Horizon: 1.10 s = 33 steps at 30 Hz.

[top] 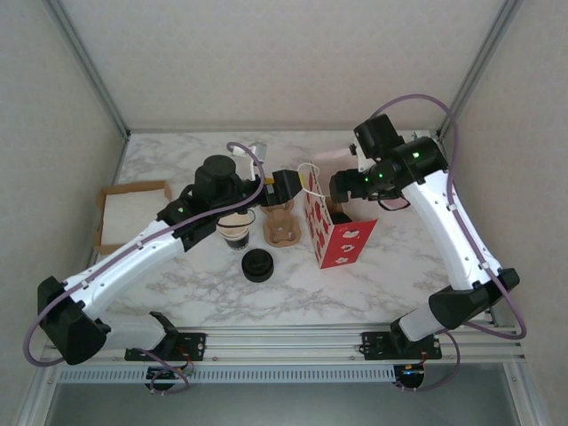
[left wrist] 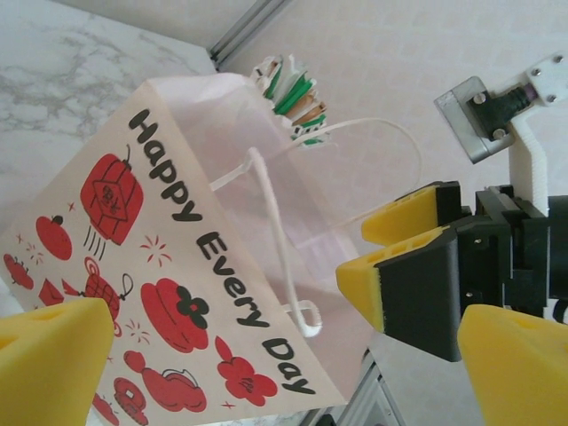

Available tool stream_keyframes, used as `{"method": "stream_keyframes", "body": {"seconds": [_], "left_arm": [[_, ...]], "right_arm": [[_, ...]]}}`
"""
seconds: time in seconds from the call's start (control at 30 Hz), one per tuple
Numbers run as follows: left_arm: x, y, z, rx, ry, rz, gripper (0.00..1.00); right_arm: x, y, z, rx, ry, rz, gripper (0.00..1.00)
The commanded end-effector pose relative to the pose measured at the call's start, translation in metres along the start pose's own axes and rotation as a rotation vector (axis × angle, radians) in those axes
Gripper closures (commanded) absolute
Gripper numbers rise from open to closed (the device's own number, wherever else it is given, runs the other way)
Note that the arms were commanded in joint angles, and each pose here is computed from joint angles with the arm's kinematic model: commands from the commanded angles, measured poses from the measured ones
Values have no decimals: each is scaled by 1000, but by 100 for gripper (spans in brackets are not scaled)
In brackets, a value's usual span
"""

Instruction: Pack the takeout coffee

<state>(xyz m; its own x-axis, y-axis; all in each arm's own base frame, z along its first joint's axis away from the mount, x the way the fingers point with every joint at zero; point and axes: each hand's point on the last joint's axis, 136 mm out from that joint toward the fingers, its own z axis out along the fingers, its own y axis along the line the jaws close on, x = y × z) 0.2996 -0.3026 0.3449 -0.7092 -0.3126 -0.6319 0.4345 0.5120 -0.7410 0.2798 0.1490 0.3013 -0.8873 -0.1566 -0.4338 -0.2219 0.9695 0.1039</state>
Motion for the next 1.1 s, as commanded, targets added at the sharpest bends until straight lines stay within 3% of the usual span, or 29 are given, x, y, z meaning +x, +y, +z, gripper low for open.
{"method": "stream_keyframes", "body": {"seconds": [0.0,0.37,1.07], "left_arm": [[-16,-28,-19,57,-51,28,0],[-29,-43,-51,81,-135,48,0],[-24,-29,-101,3,-212,2,0]], "right_arm": [[-7,0,-24,-16,-86,16,9],[-5,2,-66,-86,-227,41,9],[40,-2,-99,-182,-296,89,8]]}}
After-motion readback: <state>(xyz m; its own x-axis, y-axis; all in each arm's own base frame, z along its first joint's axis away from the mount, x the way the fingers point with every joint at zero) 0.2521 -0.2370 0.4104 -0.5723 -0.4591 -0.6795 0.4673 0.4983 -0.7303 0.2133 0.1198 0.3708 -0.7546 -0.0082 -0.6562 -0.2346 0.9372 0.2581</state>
